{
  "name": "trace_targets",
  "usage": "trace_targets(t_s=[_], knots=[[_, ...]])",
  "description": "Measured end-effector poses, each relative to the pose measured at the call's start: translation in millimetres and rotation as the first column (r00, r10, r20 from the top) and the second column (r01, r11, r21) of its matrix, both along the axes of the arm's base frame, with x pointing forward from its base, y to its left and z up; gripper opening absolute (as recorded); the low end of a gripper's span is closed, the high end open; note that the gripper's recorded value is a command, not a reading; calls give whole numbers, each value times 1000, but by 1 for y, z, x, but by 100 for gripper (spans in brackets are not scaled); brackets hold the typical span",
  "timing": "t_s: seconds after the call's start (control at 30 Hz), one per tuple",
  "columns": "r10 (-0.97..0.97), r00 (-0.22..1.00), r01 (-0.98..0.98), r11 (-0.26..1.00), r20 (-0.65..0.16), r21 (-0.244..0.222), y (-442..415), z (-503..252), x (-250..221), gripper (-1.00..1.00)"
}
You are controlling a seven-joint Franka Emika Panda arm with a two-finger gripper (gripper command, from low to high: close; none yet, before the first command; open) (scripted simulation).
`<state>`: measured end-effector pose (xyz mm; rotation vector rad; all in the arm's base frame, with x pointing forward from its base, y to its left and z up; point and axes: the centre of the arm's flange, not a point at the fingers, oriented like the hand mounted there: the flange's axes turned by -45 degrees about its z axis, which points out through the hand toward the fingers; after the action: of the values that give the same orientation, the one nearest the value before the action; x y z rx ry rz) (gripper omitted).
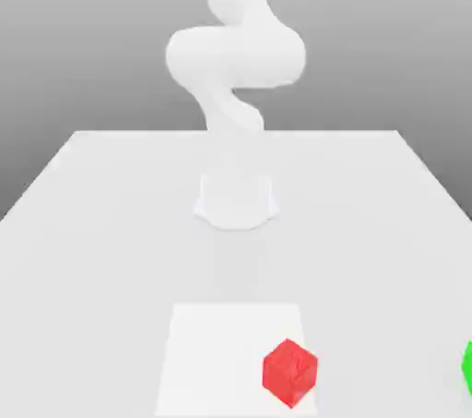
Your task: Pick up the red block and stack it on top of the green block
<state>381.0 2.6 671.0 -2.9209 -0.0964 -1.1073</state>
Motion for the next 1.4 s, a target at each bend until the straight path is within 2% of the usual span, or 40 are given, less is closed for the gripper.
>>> trace_targets(t_s=[0.2, 0.4, 0.57, 0.77, 0.97, 1.0, 1.2, 1.4], knots=[[173, 968, -183, 983, -179, -37, 16, -109, 66, 0], [317, 882, -357, 933, -348, -55, 39, -226, 99, 0], [411, 774, -496, 867, -482, -57, 57, -324, 103, 0], [481, 611, -646, 762, -629, -44, 67, -436, 83, 0], [490, 568, -677, 735, -661, -38, 67, -517, 76, 0], [490, 568, -677, 735, -662, -37, 67, -524, 76, -100], [489, 567, -677, 735, -663, -37, 66, -528, 75, -100], [498, 560, -688, 725, -662, -37, 70, -470, 77, -100]])
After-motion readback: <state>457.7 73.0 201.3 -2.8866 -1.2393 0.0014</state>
